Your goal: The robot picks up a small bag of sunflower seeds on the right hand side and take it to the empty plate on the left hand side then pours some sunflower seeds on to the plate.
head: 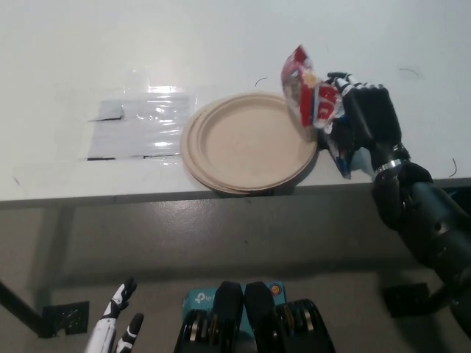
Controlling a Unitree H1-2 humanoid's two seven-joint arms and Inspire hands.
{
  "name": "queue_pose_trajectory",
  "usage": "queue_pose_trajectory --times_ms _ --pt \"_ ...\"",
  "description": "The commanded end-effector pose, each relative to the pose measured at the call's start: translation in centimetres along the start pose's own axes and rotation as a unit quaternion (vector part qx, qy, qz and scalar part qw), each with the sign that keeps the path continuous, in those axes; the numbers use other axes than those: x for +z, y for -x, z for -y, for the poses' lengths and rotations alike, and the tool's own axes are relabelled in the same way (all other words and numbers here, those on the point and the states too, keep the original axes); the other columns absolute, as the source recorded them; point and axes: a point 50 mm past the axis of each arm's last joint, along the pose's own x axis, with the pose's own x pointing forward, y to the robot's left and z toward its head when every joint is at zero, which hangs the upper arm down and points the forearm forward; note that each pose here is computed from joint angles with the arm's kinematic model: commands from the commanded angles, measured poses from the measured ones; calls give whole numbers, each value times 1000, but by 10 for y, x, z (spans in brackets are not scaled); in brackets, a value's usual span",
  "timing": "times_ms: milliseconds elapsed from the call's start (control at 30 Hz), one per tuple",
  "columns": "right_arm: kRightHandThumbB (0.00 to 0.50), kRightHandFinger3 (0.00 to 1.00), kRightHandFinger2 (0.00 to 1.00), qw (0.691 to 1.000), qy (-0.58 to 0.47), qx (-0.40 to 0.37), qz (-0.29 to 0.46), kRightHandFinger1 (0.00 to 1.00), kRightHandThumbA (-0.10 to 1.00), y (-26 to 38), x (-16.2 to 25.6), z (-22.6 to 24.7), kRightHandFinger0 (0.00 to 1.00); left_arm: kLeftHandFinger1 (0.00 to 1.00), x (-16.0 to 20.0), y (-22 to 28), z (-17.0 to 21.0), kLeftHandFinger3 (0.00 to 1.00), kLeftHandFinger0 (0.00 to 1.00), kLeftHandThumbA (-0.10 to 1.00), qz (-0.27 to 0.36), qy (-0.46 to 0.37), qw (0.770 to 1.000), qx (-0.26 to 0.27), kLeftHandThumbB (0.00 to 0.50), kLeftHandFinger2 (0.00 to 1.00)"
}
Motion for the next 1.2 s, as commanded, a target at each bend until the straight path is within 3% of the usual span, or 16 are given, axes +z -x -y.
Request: queue_pose_trajectory --times_ms 0,167,233,267,333,367,433,500,533,600,767,933,1000,1033,1133,1167 --pt "178 590 715 995 57 -50 67 285 -100 -36 10 35 0 1000 6 -1 -6 1000 1000 1000 23 -17 1000 -7 107 1000" --pt "145 450 587 990 100 -27 91 176 -100 -32 5 34 0 1000 6 -2 -7 1000 1000 1000 30 -11 999 -7 93 997" --pt "162 312 392 986 130 -23 103 89 -100 -31 1 36 0 993 6 -3 -7 1000 1000 1000 32 -13 999 -6 93 978" --pt "165 297 379 982 151 -15 111 65 -100 -30 -3 39 0 983 7 -3 -7 1000 1000 1000 34 -14 999 -7 96 967" --pt "158 315 399 978 175 1 114 53 -100 -32 -8 42 0 977 6 -4 -8 1000 1000 1000 36 -9 999 -9 95 959" --pt "156 264 394 977 182 1 115 47 -100 -32 -9 43 0 977 6 -4 -8 1000 1000 1000 36 -9 999 -10 93 958" --pt "173 266 506 972 200 -2 121 139 -100 -34 -11 48 0 975 6 -4 -8 1000 1000 1000 36 -14 999 -11 94 952" --pt "222 339 739 968 215 -4 127 302 -100 -37 -11 53 0 976 7 -4 -8 1000 1000 1000 34 -17 999 -12 96 944" --pt "215 367 787 968 214 -4 129 360 -100 -38 -12 56 0 981 7 -4 -7 1000 1000 1000 31 -15 999 -14 108 942" --pt "212 397 797 969 206 0 136 370 -100 -43 -12 63 0 988 8 -4 -7 1000 1000 1000 32 -15 999 -16 99 943" --pt "267 369 714 960 232 5 155 271 -100 -55 -10 78 0 991 8 -4 -6 1000 1000 1000 37 -14 999 -15 83 945" --pt "314 182 436 945 271 9 180 6 -100 -71 -1 96 0 990 8 -5 -6 1000 996 1000 36 -16 999 -19 82 934" --pt "320 179 418 944 273 10 187 0 -100 -75 3 99 0 987 8 -5 -5 1000 989 1000 37 -14 999 -20 87 927" --pt "344 262 420 939 286 12 192 4 -100 -77 5 100 0 989 8 -5 -5 1000 999 1000 37 -17 999 -22 87 922" --pt "348 225 343 929 310 21 199 0 -100 -82 11 101 0 983 9 -5 -6 1000 991 1000 38 -20 999 -24 90 912" --pt "336 163 321 930 307 20 202 0 -100 -82 14 100 0 979 9 -5 -5 1000 992 1000 38 -20 999 -24 97 906"
